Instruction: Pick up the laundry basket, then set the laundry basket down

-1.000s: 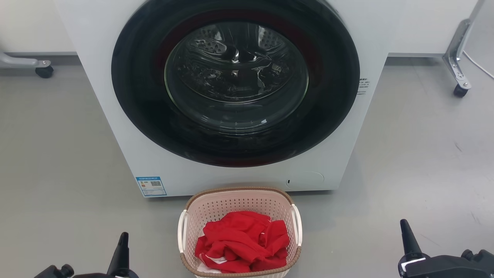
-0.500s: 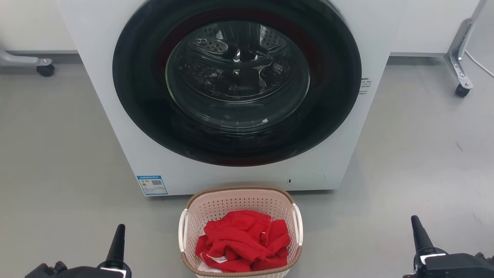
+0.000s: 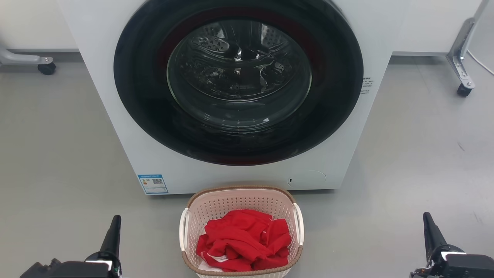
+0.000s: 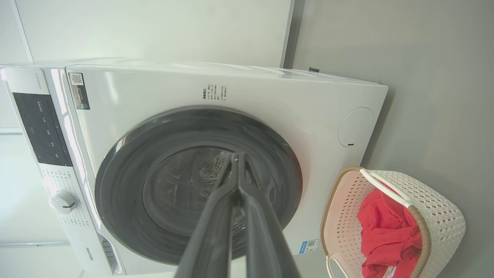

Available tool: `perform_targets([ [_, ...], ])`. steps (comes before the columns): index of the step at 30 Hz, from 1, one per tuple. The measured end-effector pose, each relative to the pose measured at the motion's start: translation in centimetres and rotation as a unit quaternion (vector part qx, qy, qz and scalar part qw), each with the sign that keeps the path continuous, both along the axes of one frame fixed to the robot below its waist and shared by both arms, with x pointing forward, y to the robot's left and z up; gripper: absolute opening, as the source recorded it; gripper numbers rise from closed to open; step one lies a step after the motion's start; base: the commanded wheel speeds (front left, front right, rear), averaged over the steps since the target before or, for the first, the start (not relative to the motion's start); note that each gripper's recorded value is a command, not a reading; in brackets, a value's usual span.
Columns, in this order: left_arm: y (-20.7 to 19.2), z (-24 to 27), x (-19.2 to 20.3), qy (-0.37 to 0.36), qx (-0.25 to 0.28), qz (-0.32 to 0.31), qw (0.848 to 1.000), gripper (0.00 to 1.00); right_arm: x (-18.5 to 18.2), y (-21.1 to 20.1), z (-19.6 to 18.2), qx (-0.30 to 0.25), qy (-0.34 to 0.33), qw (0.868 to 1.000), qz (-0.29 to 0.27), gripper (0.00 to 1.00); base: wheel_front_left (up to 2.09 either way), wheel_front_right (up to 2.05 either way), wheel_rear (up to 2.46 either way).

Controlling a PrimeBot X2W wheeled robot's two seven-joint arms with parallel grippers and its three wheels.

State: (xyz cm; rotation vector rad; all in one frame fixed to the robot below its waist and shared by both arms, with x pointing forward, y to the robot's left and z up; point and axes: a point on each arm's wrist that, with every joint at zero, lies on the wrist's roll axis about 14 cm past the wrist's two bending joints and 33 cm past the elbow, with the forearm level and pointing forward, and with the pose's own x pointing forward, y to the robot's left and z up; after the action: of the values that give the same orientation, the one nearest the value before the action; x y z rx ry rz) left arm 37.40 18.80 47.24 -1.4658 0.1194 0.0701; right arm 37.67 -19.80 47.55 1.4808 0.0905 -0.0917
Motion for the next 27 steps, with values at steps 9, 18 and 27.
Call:
perform_targets([
  [9,0.31,0.72,0.48,-0.017,-0.052,0.008,0.998,0.0,0.26,-0.69,0.44,0.045,-0.014,0.999,-0.011,0.0,0.0,0.0,0.0],
  [18,0.29,0.69,0.48,-0.016,-0.053,0.008,0.998,0.0,0.43,-0.68,0.68,0.045,-0.018,0.999,-0.011,0.0,0.0,0.0,0.0],
  [27,0.28,0.69,0.48,-0.016,-0.053,0.008,0.998,0.0,0.43,-0.68,0.68,0.045,-0.018,0.999,-0.011,0.0,0.0,0.0,0.0],
])
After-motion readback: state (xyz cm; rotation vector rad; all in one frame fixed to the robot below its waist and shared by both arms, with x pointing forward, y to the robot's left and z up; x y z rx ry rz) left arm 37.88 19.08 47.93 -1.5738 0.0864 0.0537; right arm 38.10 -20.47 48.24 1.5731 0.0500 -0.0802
